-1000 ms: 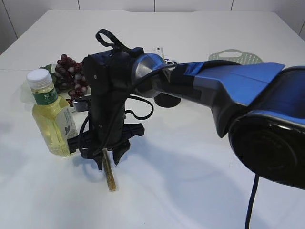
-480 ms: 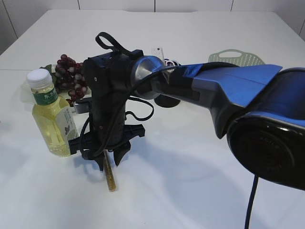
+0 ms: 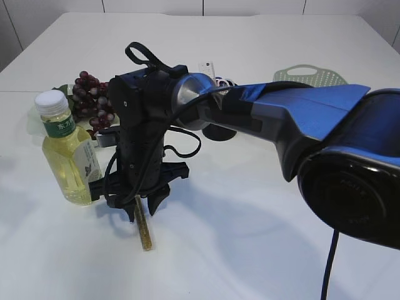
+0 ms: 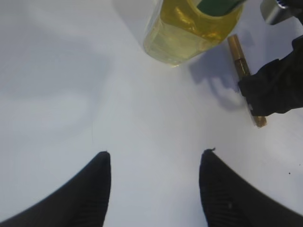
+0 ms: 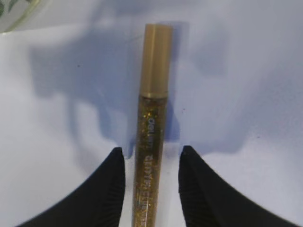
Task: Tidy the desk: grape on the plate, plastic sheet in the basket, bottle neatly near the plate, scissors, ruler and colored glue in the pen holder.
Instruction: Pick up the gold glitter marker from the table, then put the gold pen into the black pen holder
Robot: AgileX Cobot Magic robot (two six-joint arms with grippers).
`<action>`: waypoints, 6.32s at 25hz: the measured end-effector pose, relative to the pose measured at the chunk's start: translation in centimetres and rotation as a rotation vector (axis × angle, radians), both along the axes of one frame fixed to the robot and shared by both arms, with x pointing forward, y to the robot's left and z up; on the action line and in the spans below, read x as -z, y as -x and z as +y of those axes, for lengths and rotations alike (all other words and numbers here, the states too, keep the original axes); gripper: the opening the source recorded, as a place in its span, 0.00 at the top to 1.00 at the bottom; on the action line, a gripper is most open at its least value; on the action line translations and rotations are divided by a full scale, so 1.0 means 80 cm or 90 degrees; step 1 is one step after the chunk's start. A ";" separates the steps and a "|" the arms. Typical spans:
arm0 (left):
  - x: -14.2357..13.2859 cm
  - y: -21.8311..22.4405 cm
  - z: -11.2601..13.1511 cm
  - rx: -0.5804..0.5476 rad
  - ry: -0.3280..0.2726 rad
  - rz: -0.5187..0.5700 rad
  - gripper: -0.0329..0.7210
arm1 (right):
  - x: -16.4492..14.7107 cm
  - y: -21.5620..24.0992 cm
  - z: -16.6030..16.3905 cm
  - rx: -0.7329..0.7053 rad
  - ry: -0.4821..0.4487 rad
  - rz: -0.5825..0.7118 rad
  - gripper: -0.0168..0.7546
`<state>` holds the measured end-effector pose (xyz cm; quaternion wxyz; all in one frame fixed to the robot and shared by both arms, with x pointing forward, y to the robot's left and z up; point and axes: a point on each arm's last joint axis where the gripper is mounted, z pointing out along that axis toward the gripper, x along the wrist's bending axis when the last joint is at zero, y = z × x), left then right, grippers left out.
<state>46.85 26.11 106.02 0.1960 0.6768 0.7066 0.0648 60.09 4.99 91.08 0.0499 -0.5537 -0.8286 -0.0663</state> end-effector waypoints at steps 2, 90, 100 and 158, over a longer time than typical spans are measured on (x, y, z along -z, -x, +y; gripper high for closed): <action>0.000 0.000 0.000 0.000 -0.001 0.000 0.38 | 0.000 -0.001 0.000 0.001 -0.003 -0.003 0.57; 0.003 0.008 0.003 0.011 -0.022 0.049 0.38 | -0.165 -0.181 -0.263 -0.120 -0.308 -0.479 0.88; 0.003 0.008 0.003 0.011 -0.022 0.049 0.38 | -0.149 -0.192 -0.264 -0.093 -0.332 -0.489 0.88; 0.004 0.007 0.003 0.010 -0.022 0.043 0.38 | -0.087 -0.151 -0.306 -0.029 -0.435 -0.632 0.88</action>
